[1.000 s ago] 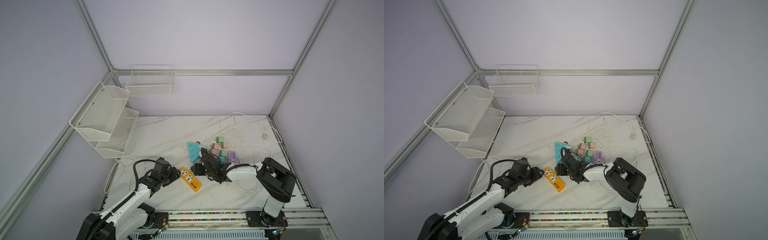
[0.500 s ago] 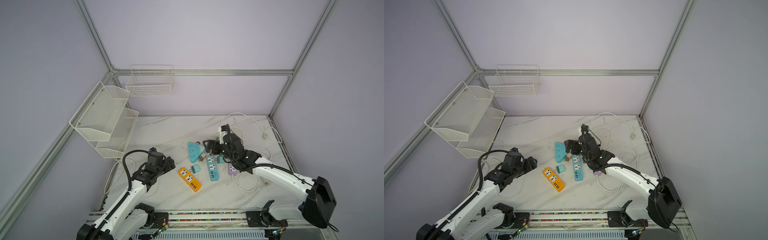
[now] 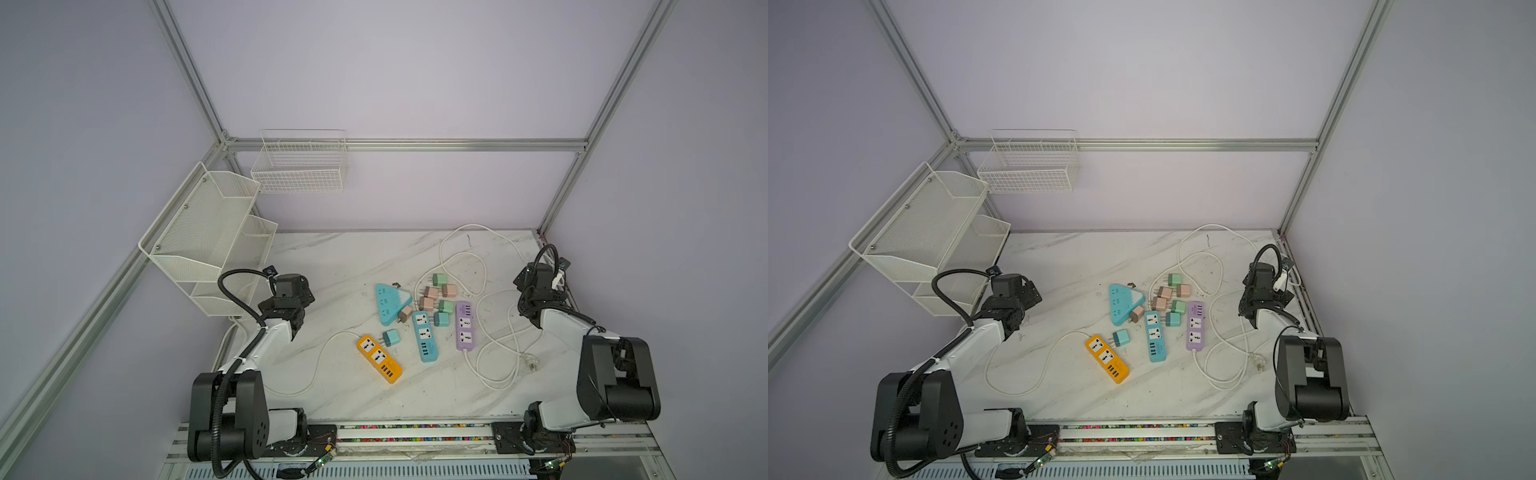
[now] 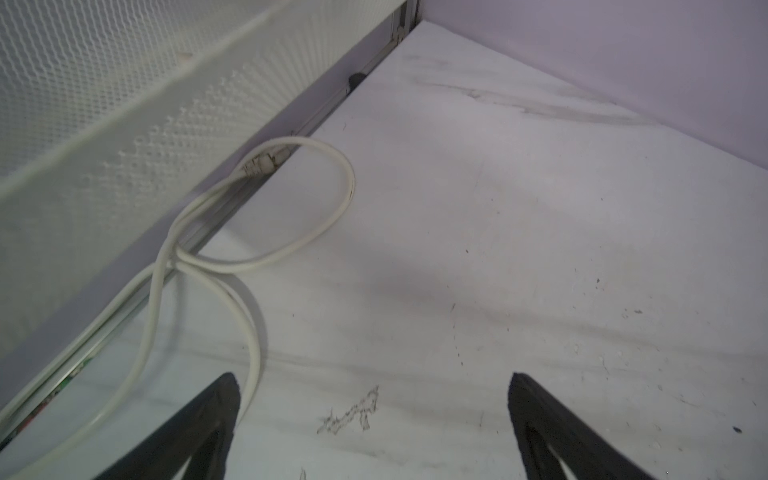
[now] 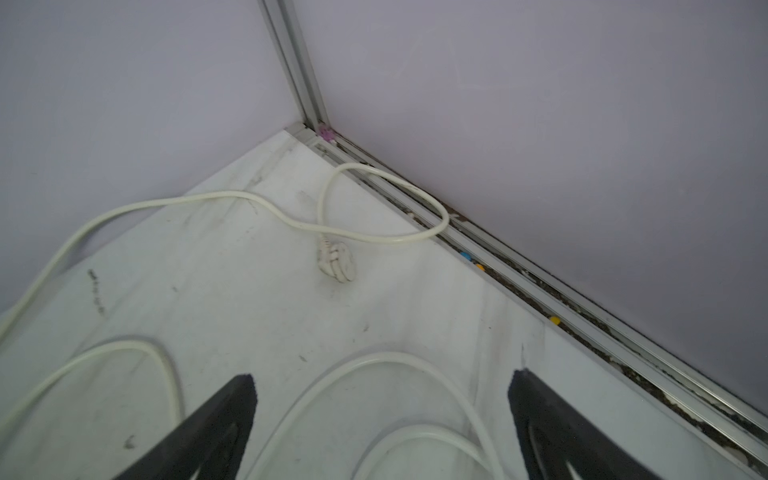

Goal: Pull the plug off the socket

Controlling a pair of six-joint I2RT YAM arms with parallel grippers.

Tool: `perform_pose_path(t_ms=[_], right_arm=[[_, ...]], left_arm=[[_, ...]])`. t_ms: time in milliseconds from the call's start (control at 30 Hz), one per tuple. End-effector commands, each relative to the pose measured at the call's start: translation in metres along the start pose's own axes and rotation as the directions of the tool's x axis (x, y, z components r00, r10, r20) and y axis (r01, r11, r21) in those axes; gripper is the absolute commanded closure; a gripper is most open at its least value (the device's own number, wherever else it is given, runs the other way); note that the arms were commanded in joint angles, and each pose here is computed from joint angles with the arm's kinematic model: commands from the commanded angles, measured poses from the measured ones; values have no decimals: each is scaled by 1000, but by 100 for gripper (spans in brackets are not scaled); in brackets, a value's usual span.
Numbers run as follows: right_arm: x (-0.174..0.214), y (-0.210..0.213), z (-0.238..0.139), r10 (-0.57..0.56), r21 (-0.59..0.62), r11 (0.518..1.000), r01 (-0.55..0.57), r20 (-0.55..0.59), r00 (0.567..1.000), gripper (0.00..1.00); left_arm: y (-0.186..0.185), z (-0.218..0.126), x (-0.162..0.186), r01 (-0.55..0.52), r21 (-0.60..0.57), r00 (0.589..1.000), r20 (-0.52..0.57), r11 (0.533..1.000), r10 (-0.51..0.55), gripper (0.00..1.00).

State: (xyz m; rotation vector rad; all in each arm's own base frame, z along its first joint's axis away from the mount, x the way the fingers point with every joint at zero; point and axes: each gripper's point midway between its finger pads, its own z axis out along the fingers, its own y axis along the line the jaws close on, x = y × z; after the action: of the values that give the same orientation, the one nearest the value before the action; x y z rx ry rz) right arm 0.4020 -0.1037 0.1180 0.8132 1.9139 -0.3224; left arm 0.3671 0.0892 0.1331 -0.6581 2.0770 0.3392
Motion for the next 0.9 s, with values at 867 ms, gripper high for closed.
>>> perform_pose_path(t_ms=[867], right_arm=[[18,111,-45,-123,-484,809,334,415,901,3]], left_arm=[[-59,10,17,-280,269,911,378,922,167,0]])
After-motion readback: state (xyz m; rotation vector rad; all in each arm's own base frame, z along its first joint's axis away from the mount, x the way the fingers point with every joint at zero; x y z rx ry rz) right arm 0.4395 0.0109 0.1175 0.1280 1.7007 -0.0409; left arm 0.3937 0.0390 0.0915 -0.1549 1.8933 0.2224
